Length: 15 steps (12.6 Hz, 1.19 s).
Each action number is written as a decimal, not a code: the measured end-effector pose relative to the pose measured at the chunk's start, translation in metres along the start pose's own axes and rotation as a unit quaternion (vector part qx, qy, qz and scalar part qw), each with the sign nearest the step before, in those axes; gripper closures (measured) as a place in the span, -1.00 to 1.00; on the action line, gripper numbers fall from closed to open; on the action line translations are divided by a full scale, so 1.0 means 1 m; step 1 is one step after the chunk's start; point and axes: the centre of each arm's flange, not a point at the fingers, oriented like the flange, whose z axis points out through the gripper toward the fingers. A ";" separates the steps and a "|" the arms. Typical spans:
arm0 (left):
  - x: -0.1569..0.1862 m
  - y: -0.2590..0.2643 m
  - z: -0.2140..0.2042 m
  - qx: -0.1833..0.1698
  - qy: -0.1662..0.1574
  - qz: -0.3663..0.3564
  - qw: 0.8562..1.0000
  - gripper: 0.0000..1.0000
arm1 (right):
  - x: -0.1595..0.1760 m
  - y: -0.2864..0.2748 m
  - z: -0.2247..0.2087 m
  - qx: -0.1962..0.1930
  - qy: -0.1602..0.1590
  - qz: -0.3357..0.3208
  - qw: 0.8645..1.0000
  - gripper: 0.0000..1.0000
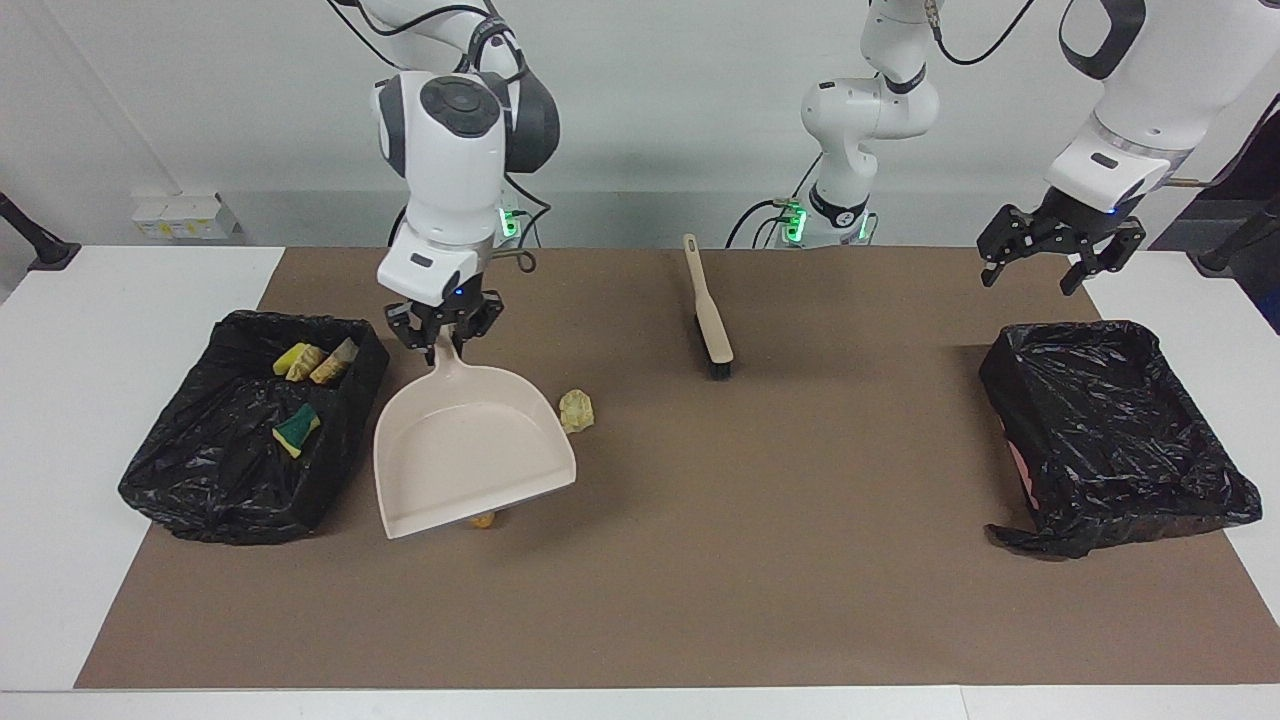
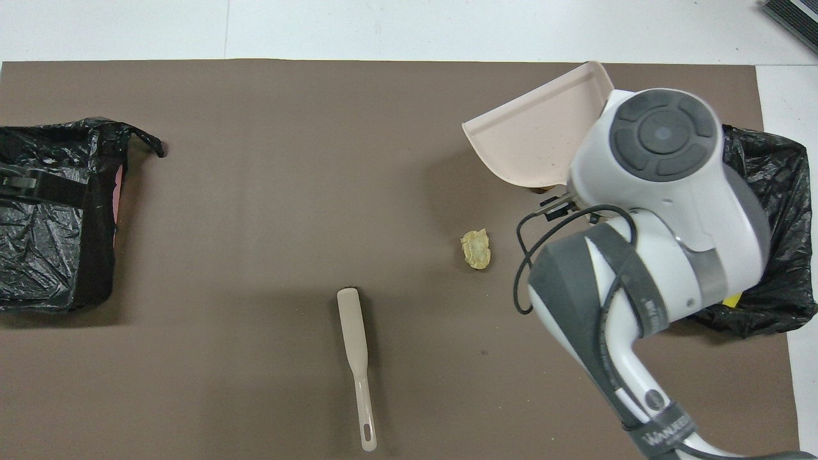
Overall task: Sweep and dump trash in bin
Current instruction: 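Bring the empty dustpan back to the table center with the right gripper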
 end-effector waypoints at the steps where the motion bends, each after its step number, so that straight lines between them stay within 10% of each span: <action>1: 0.000 0.000 0.000 0.000 0.000 0.000 1.000 -1.00 | 0.010 -0.024 0.001 0.025 0.000 0.035 0.999 0.37; 15: 0.000 0.000 0.000 0.000 0.000 0.000 1.000 -1.00 | 0.086 -0.268 0.036 0.081 0.011 0.172 0.982 0.37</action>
